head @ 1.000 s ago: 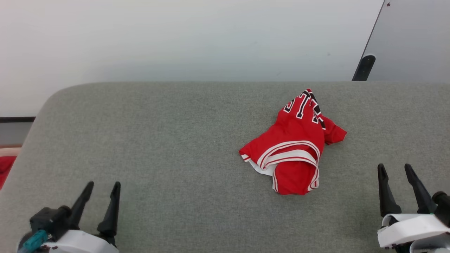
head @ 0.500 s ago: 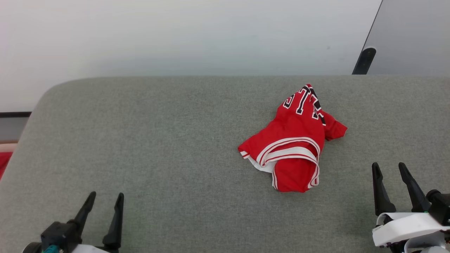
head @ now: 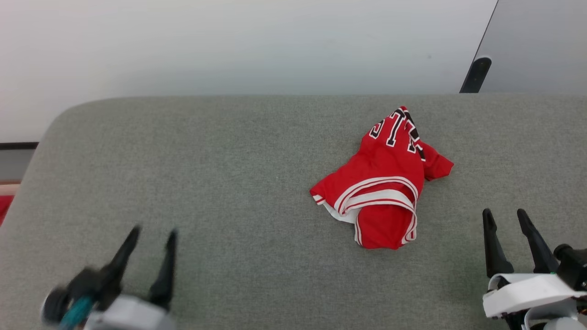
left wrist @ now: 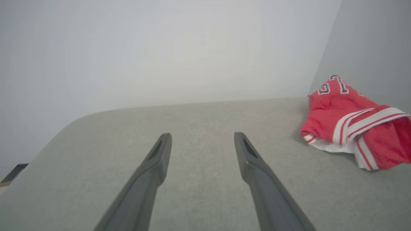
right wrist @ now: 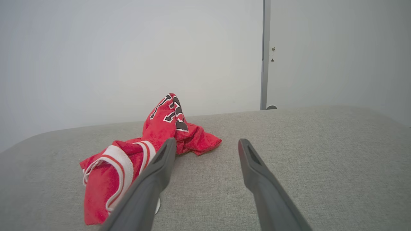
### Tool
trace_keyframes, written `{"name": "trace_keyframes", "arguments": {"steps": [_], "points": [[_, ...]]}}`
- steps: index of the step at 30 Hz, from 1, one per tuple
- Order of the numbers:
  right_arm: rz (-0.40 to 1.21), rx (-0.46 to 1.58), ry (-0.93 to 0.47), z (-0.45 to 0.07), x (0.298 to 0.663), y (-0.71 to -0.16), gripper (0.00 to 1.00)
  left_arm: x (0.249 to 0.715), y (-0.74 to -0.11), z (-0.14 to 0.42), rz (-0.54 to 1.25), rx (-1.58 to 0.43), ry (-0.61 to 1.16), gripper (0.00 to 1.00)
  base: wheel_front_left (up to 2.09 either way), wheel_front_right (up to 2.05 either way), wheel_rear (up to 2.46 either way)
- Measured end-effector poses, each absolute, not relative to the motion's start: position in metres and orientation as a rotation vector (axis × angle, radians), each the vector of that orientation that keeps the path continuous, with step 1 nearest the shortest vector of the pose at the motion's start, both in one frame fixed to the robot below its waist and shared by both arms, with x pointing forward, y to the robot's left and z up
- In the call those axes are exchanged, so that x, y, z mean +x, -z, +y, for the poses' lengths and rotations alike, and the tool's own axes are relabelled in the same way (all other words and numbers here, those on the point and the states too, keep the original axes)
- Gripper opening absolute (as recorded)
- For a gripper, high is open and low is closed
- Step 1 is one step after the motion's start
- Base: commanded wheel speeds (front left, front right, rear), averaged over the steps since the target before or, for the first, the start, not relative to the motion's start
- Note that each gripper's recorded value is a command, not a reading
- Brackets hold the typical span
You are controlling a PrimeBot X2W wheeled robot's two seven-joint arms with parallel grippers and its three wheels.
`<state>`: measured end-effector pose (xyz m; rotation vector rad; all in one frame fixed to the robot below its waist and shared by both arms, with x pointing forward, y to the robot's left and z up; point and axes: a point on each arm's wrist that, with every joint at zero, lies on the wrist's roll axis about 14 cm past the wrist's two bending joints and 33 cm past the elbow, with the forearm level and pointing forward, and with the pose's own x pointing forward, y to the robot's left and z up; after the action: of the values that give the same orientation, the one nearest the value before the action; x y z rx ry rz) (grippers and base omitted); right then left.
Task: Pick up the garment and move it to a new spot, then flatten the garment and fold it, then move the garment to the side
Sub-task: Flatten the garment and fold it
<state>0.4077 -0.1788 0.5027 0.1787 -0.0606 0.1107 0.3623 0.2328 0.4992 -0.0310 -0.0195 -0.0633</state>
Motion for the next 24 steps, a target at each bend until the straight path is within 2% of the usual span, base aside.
{"name": "trace_keyframes", "arguments": {"steps": [5,8,12,16,24], "points": [[-0.069,0.191,-0.11,-0.178,0.415,-0.505,1.0,0.408,-0.556,0.18,-0.166,0.003,0.256,1.0,0.0,0.0,0.0],[-0.094,0.206,-0.12,-0.171,0.424,-0.513,1.0,0.44,-0.58,0.135,-0.157,0.037,0.391,1.0,0.0,0.0,0.0],[-0.087,0.223,-0.103,-0.174,0.431,-0.509,1.0,0.461,-0.577,0.053,-0.012,0.143,0.647,1.0,0.0,0.0,0.0],[-0.073,0.239,-0.058,-0.187,0.434,-0.501,1.0,0.457,-0.538,-0.01,0.222,0.257,0.877,1.0,0.0,0.0,0.0],[-0.055,0.246,0.069,-0.227,0.425,-0.49,1.0,0.447,-0.473,-0.049,0.52,0.419,1.089,1.0,0.0,0.0,0.0]]}}
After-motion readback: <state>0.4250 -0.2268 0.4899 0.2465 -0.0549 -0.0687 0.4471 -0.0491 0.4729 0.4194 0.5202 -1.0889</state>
